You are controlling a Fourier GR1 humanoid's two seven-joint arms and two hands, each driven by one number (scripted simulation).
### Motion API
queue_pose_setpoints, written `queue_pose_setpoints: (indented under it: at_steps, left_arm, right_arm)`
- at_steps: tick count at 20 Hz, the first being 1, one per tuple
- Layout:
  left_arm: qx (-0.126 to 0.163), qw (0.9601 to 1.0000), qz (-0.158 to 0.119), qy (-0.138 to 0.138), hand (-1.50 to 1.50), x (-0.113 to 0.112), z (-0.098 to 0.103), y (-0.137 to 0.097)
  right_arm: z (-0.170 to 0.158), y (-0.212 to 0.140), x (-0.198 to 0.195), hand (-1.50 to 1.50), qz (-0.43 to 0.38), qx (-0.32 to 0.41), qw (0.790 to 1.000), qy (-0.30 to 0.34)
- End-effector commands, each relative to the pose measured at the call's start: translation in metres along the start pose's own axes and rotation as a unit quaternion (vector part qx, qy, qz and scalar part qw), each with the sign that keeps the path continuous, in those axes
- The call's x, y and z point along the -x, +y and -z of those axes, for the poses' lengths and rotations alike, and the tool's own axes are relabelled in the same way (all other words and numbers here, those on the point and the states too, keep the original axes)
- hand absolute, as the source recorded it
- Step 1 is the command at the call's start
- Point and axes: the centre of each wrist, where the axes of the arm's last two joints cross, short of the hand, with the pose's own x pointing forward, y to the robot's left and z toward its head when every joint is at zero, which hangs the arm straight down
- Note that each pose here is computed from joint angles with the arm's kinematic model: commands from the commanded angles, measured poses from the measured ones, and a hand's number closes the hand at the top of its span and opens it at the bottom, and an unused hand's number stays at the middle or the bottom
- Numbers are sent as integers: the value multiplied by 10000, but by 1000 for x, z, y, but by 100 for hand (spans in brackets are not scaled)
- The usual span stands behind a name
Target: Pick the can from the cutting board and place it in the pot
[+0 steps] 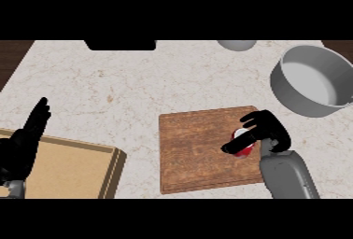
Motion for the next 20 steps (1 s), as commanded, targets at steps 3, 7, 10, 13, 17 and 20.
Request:
queue_pose_setpoints:
  at_steps: [3, 7, 10, 13, 17, 20]
  left_arm:
    - [38, 9996, 30, 279, 0, 5, 6, -1]
    - [-47, 9995, 86, 305, 0, 11, 1, 9]
    - [-25, 9997, -6, 260, 0, 13, -7, -3]
    - [-2, 9997, 25, 225, 0, 5, -2, 8]
    - [91, 9995, -20, 295, 0, 5, 0, 6]
    - [-17, 9997, 24, 260, 0, 3, 14, -2]
  right_arm:
    - [6, -2, -23, 150, -482, 9, 9965, 681]
    - [3, 17, 0, 150, -527, -69, 9958, 749]
    - [5, -11, -3, 150, -697, 77, 9972, 264]
    - [13, -5, -8, 150, -1416, 182, 9856, -907]
    - [16, 11, -24, 150, -1882, 572, 9631, -1836]
    - [-7, -16, -43, 150, -2117, 1297, 9493, -1930]
